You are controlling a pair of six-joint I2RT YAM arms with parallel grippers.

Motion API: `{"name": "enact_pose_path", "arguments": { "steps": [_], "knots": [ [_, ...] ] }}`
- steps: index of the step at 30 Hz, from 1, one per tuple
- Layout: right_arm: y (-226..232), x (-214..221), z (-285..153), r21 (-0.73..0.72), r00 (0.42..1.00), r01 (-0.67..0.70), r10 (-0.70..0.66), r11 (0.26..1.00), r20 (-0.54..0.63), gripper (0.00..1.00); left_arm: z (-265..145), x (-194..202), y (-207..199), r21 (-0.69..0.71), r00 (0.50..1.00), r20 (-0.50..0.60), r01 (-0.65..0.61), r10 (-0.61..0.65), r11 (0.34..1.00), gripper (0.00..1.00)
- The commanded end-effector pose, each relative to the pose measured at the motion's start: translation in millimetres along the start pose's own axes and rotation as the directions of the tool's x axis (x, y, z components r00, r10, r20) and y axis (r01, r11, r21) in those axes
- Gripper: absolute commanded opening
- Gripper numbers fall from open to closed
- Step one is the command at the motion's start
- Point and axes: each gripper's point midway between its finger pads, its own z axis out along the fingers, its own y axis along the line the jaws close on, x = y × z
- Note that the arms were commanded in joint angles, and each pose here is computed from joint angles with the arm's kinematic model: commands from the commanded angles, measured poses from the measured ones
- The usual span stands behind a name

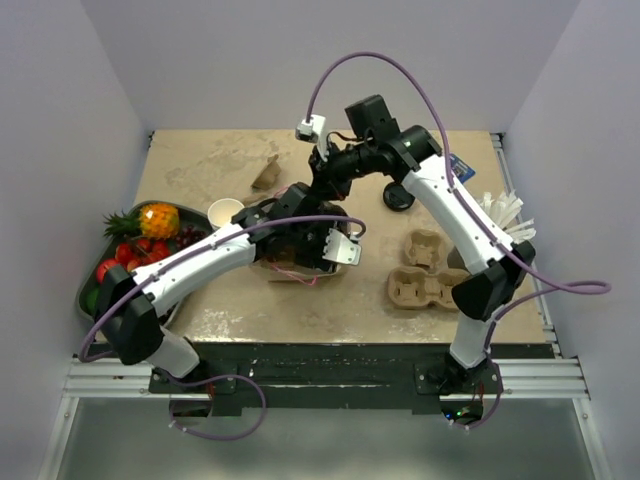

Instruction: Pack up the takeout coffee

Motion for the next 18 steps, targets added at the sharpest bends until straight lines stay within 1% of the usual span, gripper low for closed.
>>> {"name": "enact_pose_path", "arguments": {
  "steps": [1, 2, 3, 4, 5, 6, 7, 8, 9, 10, 11, 13, 16, 18],
  "knots": [
    [17, -55, -45, 0.163, 0.947, 0.258, -0.283, 0.952, 0.153, 0.0, -19, -8, 30, -0.222, 1.0, -0.006, 0.0, -0.002, 0.975, 0.65],
    [18, -41, -38, 0.159, 0.95, 0.263, -0.284, 0.952, 0.129, 0.0, -18, -7, 30, -0.237, 1.0, -0.011, 0.01, -0.013, 0.971, 0.64],
    [33, -45, -48, 0.173, 0.933, 0.301, -0.327, 0.938, 0.15, 0.0, -15, -5, 28, -0.253, 1.0, -0.013, 0.021, -0.025, 0.967, 0.63],
    [34, -42, -48, 0.192, 0.925, 0.323, -0.352, 0.927, 0.142, 0.0, -16, -2, 28, -0.271, 0.999, -0.025, 0.027, -0.035, 0.962, 0.63],
    [37, -27, -40, 0.174, 0.921, 0.355, -0.375, 0.919, 0.105, 0.0, -15, -4, 25, -0.28, 0.999, -0.018, 0.041, -0.048, 0.959, 0.62],
    [47, -21, -36, 0.157, 0.911, 0.386, -0.402, 0.909, 0.092, 0.0, -10, 0, 21, -0.287, 0.998, -0.02, 0.043, -0.051, 0.957, 0.61],
    [52, -19, -42, 0.178, 0.899, 0.41, -0.429, 0.895, 0.087, 0.0, -11, 1, 20, -0.306, 0.998, -0.034, 0.04, -0.053, 0.951, 0.61],
    [53, -6, -37, 0.167, 0.9, 0.416, -0.431, 0.894, 0.064, 0.0, -9, -2, 16, -0.306, 0.999, -0.035, 0.029, -0.042, 0.952, 0.61],
    [58, -3, -37, 0.166, 0.895, 0.425, -0.44, 0.89, 0.068, 0.0, -6, -4, 15, -0.314, 0.999, -0.025, 0.028, -0.037, 0.949, 0.61],
    [65, -9, -46, 0.186, 0.878, 0.445, -0.467, 0.876, 0.101, 0.0, -8, -1, 17, -0.341, 0.998, -0.052, 0.019, -0.039, 0.94, 0.61],
    [64, 1, -42, 0.185, 0.876, 0.453, -0.474, 0.872, 0.087, 0.0, -5, -2, 14, -0.34, 0.998, -0.059, 0.003, -0.025, 0.94, 0.6],
    [73, -5, -44, 0.209, 0.846, 0.49, -0.52, 0.846, 0.123, 0.0, -4, -3, 15, -0.367, 0.997, -0.073, -0.017, -0.011, 0.93, 0.6],
    [81, -3, -44, 0.236, 0.826, 0.508, -0.546, 0.829, 0.14, 0.0, 4, -5, 3, -0.336, 0.996, -0.089, -0.057, 0.028, 0.94, 0.59],
    [83, 2, -41, 0.234, 0.827, 0.51, -0.546, 0.828, 0.131, 0.0, 8, -8, -9, -0.286, 0.994, -0.093, -0.085, 0.061, 0.954, 0.58]
  ]
}}
